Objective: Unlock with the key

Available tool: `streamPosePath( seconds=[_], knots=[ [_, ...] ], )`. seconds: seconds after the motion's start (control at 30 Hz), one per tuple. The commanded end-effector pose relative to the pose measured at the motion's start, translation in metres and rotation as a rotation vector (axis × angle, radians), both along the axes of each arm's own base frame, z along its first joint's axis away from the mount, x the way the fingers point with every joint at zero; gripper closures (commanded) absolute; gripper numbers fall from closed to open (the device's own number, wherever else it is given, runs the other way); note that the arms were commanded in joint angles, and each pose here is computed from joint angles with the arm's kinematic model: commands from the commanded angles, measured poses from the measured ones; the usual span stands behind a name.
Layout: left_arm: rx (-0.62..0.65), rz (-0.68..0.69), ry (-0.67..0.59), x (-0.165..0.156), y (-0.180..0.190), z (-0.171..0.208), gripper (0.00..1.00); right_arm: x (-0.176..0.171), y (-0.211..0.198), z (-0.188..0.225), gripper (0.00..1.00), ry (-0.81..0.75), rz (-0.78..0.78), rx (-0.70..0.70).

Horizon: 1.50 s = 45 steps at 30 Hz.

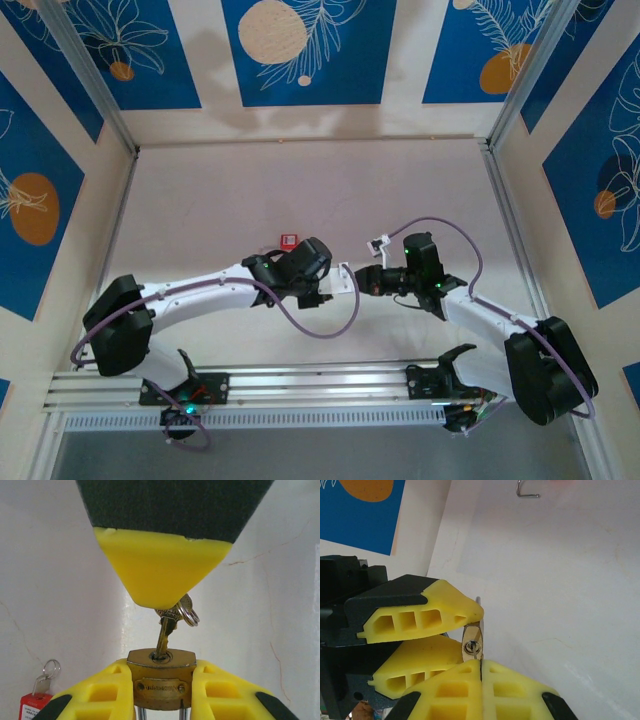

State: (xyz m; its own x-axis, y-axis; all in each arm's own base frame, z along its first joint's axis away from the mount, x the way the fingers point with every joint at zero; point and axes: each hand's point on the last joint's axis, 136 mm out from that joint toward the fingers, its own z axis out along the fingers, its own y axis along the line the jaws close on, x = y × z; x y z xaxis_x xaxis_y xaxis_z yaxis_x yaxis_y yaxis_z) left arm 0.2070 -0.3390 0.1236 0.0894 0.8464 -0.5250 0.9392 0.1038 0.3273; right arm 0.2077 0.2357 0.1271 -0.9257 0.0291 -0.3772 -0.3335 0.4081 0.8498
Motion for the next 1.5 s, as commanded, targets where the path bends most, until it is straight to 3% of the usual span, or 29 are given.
streamPosePath(
  seconds=[0.0, 0.73, 0.77, 0.87, 1.47],
  knots=[
    [-0.12, -0.019, -0.06, 0.001, -0.02, 0.032, 0.79, 0.001, 0.005, 0.003, 1.0, 0.007, 0.006, -0.003],
    [-0.186, -0.001, -0.124, 0.005, -0.025, 0.044, 0.82, 0.005, 0.014, 0.001, 1.0, 0.026, 0.012, -0.018],
    [-0.187, 0.0, -0.128, 0.006, -0.025, 0.043, 0.77, 0.005, 0.015, 0.002, 1.0, 0.024, 0.013, -0.018],
    [-0.196, 0.003, -0.139, 0.006, -0.024, 0.045, 0.76, 0.005, 0.016, 0.001, 1.0, 0.024, 0.014, -0.019],
    [-0.221, -0.032, -0.098, -0.003, -0.034, 0.047, 0.76, 0.0, 0.029, 0.003, 1.0, -0.028, 0.076, -0.024]
  ],
)
